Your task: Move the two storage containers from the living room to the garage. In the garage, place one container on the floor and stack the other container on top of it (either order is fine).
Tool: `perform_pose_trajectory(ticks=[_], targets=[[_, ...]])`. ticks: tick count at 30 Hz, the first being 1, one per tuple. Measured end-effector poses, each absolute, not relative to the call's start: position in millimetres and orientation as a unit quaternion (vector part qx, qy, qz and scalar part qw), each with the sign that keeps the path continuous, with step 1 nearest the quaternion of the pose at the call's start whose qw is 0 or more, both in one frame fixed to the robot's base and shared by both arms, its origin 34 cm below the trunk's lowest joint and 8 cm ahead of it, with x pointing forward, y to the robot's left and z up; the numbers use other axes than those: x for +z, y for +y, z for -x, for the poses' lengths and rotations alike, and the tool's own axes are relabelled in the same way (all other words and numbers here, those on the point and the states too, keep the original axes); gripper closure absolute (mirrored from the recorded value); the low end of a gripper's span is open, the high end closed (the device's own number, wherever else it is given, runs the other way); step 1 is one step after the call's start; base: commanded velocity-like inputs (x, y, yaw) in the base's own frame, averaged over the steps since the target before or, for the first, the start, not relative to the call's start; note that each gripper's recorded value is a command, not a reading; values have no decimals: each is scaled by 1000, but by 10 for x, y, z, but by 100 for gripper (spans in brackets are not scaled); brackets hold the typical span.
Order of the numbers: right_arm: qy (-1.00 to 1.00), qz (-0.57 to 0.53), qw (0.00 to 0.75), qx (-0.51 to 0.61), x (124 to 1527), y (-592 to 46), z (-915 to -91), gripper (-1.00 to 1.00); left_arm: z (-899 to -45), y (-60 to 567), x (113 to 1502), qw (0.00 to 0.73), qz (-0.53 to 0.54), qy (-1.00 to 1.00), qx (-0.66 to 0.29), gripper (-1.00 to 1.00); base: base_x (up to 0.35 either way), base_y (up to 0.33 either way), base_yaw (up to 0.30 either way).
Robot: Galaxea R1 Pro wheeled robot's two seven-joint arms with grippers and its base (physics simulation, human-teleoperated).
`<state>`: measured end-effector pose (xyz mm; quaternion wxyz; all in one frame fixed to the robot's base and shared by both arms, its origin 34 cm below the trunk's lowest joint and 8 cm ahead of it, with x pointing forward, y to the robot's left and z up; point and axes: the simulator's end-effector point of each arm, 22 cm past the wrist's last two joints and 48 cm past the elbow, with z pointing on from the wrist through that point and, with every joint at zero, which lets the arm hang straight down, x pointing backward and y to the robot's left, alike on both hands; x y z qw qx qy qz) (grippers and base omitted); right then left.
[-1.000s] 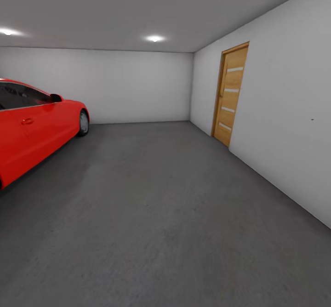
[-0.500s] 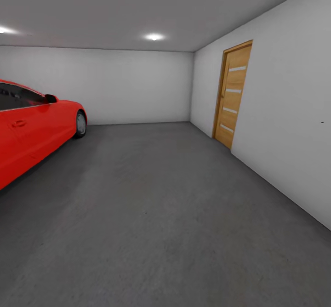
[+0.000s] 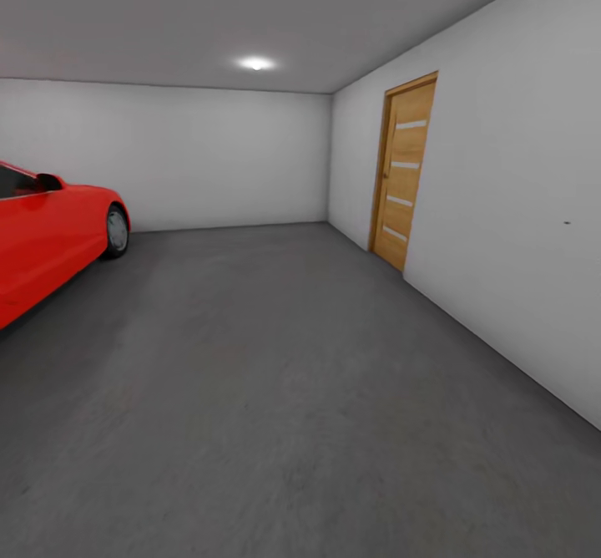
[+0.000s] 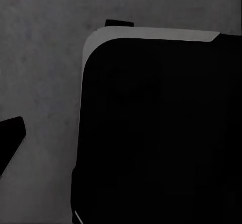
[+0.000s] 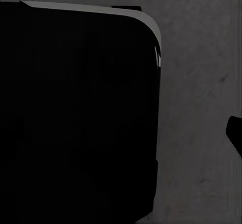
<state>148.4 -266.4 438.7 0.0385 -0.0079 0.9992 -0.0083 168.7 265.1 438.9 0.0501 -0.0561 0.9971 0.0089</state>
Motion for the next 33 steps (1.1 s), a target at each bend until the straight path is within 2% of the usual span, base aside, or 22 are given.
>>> perform_pose_trajectory(ticks=[33], targets=[[998, 48, 36, -8, 4387, -2694, -1468, -100, -1687, 2644, 4389, 50, 58, 997, 9, -100, 323, 0, -2]])
